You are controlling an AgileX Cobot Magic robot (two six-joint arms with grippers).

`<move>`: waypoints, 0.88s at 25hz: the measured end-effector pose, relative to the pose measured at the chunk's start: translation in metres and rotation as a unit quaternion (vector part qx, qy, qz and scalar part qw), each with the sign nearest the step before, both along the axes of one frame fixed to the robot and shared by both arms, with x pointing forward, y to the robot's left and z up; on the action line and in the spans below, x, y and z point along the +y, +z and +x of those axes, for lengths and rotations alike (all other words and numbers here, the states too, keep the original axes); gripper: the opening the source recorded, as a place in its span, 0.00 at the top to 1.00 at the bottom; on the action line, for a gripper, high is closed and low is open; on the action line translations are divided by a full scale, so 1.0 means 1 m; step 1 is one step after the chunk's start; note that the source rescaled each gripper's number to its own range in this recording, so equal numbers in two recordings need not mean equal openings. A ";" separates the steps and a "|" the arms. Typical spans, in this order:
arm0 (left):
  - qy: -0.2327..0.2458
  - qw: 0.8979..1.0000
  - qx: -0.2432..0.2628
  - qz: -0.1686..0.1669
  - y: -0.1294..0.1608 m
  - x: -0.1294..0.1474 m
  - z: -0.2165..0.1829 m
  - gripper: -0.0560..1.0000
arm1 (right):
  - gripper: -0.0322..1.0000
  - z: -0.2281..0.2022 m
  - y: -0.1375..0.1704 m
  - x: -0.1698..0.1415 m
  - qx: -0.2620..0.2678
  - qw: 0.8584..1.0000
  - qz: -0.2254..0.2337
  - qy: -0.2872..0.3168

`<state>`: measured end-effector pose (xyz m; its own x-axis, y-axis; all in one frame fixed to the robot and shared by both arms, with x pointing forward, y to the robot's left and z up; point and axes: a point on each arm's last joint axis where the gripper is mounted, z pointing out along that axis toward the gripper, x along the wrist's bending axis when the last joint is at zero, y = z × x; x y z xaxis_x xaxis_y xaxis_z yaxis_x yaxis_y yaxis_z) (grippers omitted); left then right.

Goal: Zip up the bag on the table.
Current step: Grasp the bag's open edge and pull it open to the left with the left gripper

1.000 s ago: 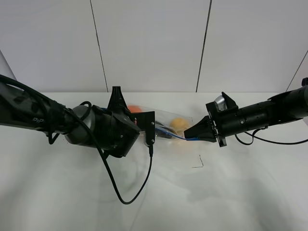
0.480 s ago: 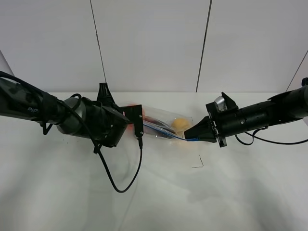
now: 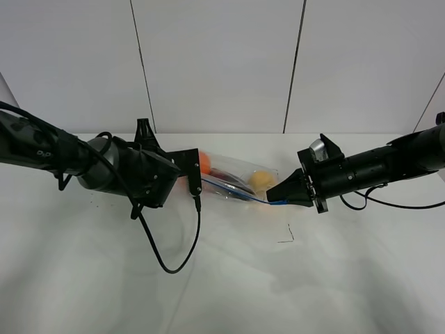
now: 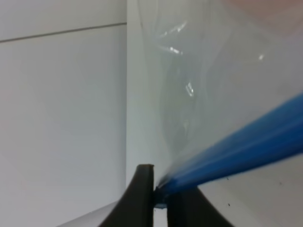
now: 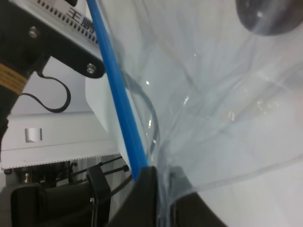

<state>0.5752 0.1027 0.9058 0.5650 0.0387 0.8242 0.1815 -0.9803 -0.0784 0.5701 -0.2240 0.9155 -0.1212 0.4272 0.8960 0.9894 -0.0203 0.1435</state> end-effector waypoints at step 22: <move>0.025 1.000 -0.002 -0.013 0.000 0.012 0.007 0.30 | 0.97 -0.002 -0.001 0.000 0.000 1.000 -0.008 0.011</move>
